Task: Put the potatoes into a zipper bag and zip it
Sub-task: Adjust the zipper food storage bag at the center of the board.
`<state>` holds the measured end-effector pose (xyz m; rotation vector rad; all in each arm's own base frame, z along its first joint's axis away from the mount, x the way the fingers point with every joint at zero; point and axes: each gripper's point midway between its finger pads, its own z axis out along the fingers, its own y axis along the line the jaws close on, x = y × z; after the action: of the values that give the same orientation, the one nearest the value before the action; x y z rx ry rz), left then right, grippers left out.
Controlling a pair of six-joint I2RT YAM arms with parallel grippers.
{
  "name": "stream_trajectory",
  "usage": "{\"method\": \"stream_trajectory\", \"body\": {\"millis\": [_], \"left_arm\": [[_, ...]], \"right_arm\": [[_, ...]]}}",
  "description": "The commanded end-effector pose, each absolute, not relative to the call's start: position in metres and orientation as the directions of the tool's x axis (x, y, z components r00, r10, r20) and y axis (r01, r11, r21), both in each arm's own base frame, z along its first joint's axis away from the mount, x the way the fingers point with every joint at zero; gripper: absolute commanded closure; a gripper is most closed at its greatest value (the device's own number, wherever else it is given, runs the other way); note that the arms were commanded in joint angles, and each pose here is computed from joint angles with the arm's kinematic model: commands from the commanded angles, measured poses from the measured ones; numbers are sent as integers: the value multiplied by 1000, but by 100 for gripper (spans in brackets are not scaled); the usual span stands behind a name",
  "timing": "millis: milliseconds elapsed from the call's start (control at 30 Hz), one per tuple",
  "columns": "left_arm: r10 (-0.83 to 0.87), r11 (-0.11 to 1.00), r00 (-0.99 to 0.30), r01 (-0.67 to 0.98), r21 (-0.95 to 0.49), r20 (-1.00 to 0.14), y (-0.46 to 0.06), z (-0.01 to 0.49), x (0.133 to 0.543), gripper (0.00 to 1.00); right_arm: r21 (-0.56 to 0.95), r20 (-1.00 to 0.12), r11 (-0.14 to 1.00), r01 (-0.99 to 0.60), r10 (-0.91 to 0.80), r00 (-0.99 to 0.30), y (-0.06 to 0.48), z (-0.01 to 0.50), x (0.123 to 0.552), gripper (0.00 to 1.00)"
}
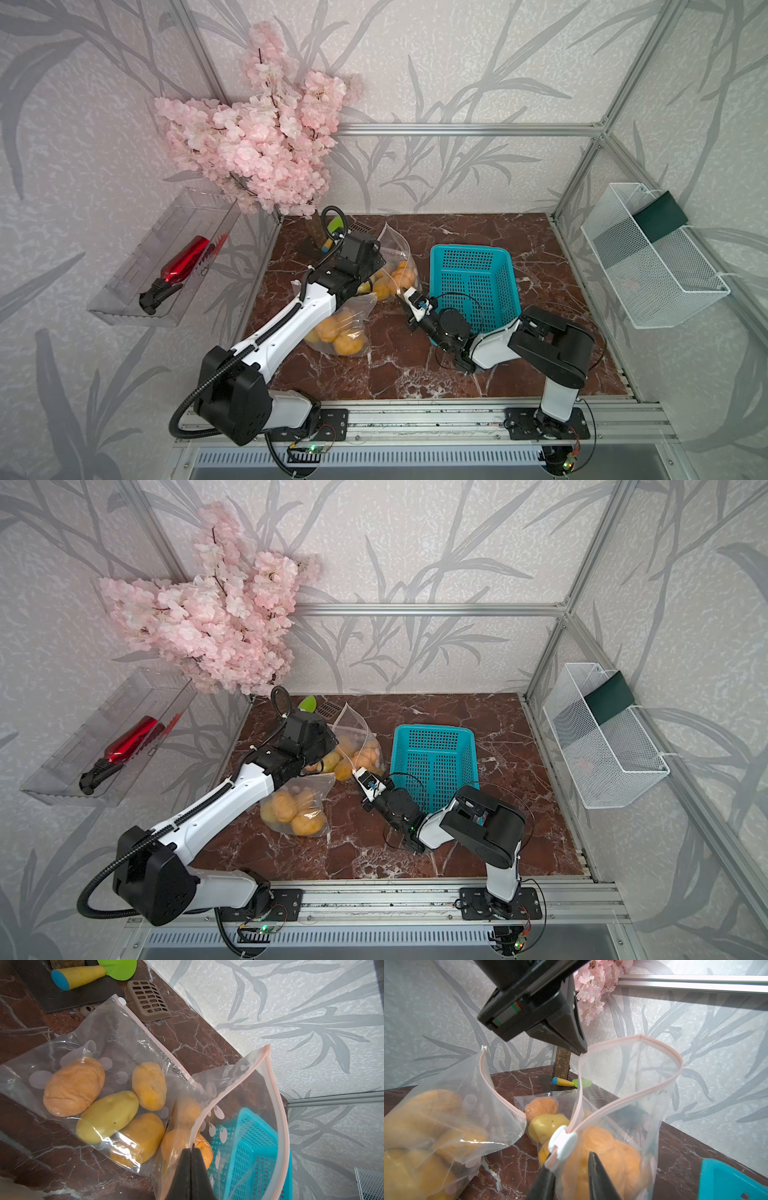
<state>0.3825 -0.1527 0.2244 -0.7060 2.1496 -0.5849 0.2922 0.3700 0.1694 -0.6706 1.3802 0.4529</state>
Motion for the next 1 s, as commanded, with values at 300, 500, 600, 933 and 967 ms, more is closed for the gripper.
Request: {"method": "stream_trajectory", "body": {"millis": [300, 500, 600, 933, 967], "left_arm": [[-686, 700, -521, -278, -658, -509, -150, 233, 380, 100], [-688, 698, -514, -276, -661, -512, -149, 236, 380, 100], [-690, 695, -517, -276, -664, -507, -149, 233, 380, 100], [-689, 691, -532, -277, -667, -492, -152, 227, 379, 100], [-689, 691, -532, -277, -668, -492, -152, 228, 379, 100]], "right_arm": [[-109, -986, 754, -648, -2, 164, 365, 196, 288, 72], [-111, -985, 759, -642, 2, 173, 368, 199, 291, 66], [-112, -984, 770, -628, 1, 177, 364, 202, 291, 69], [-122, -980, 786, -606, -1, 197, 361, 210, 294, 84], [-125, -980, 787, -604, -2, 201, 361, 211, 294, 86]]}}
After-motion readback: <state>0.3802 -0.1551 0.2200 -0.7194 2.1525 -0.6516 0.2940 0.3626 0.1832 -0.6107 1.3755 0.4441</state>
